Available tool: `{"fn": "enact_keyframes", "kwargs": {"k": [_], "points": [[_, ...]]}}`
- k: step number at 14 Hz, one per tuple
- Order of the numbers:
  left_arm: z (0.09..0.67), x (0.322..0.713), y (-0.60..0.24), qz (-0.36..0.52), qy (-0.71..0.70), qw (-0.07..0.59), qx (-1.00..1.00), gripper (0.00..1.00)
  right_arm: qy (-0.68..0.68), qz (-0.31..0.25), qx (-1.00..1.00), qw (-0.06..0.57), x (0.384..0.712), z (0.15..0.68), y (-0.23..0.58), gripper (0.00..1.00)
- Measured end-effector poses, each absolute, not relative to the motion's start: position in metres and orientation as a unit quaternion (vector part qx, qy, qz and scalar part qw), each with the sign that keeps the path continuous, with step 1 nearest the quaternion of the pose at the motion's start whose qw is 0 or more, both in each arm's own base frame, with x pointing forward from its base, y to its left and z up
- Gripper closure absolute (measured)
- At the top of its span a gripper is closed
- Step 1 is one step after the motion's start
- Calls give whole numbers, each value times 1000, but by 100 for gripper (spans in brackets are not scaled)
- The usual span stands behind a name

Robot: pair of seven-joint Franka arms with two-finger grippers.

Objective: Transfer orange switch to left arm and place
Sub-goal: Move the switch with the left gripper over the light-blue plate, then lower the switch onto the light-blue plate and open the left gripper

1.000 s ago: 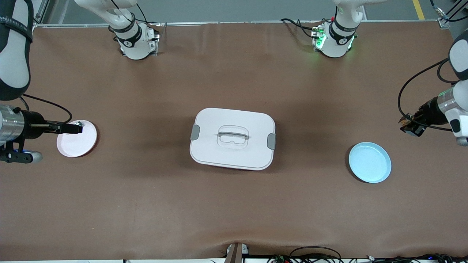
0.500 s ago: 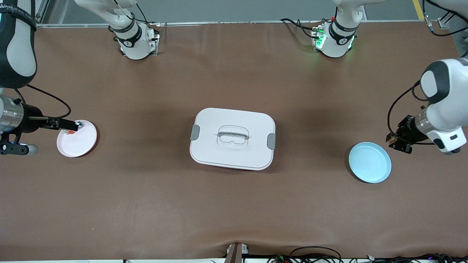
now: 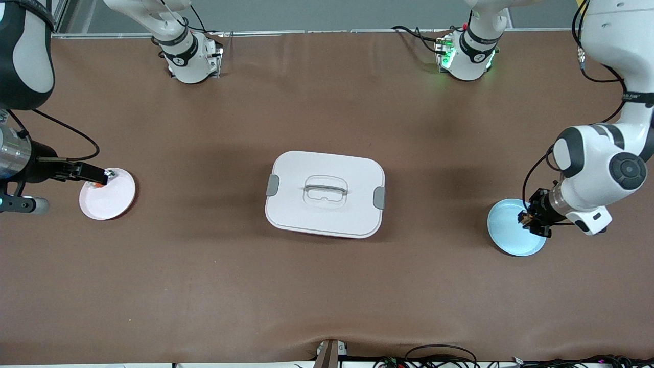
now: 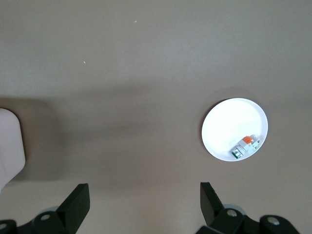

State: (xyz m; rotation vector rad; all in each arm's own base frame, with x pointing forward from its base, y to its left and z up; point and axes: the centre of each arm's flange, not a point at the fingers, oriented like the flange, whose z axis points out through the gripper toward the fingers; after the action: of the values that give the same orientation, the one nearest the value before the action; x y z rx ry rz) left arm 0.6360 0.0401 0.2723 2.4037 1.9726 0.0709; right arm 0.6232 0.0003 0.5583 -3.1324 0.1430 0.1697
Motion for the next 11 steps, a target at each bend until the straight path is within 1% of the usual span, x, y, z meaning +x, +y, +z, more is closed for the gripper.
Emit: {"fn": "enact_keyframes", "kwargs": {"k": [2, 5, 8, 11], "points": [[256, 635, 42, 14, 637, 10, 771, 65, 47, 45, -998, 1, 616, 574, 0, 0], [236, 632, 49, 3, 642, 3, 767, 65, 50, 47, -998, 2, 601, 595, -5, 0], [219, 629, 61, -4, 648, -4, 761, 65, 46, 39, -998, 3, 597, 606, -1, 0], [206, 628, 74, -1, 652, -9, 759, 65, 47, 46, -998, 2, 592, 610, 0, 0]]}}
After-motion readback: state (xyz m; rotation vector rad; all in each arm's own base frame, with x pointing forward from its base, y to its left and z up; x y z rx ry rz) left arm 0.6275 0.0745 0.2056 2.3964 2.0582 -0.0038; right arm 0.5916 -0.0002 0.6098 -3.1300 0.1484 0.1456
